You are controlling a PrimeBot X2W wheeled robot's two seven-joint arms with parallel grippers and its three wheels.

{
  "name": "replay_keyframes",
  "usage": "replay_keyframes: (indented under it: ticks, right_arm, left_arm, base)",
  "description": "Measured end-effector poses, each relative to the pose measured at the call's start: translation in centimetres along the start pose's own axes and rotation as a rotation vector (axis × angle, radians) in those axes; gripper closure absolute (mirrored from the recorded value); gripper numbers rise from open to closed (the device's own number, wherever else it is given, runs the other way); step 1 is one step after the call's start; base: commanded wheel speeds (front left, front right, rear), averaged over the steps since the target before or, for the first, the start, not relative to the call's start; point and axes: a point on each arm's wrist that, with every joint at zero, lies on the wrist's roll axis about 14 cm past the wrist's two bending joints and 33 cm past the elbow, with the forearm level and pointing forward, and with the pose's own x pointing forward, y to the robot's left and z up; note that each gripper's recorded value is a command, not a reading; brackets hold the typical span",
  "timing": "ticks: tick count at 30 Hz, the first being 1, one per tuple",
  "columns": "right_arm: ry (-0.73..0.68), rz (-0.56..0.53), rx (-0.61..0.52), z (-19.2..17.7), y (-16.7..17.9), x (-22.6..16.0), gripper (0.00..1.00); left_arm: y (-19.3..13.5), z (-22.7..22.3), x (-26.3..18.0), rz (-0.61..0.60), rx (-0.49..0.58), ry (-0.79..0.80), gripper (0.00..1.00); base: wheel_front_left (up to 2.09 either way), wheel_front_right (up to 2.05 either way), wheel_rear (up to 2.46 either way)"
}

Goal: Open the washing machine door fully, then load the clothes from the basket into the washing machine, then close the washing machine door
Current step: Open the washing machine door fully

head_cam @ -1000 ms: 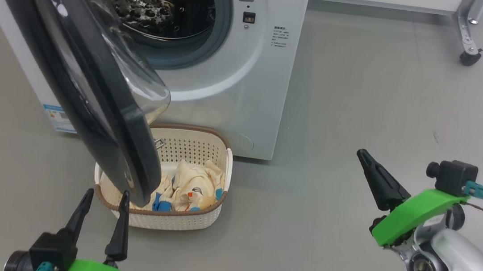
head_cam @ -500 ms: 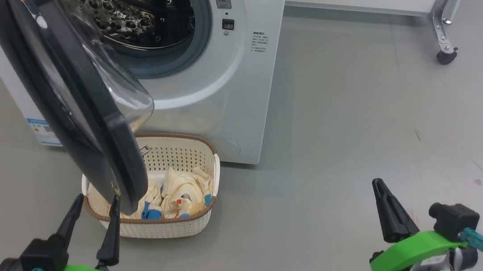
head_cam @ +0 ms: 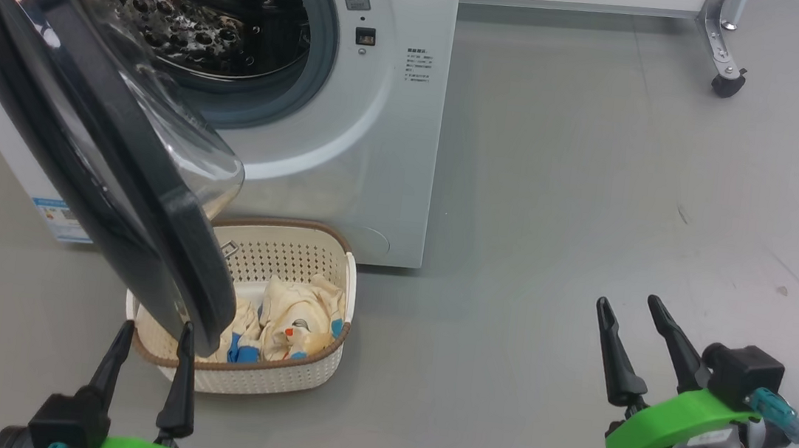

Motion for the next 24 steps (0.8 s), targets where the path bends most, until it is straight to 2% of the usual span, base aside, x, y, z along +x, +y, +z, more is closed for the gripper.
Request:
replay_keyframes:
  ticks: [24]
  right_arm:
    - [0.001, 0.002, -0.019, -0.12, 0.27, 0.06, 0.00]
  left_arm:
    - [0.01, -0.23, 0.09, 0.001, -0.001, 0.007, 0.00]
  base:
    - [0.00, 0.00, 0.00]
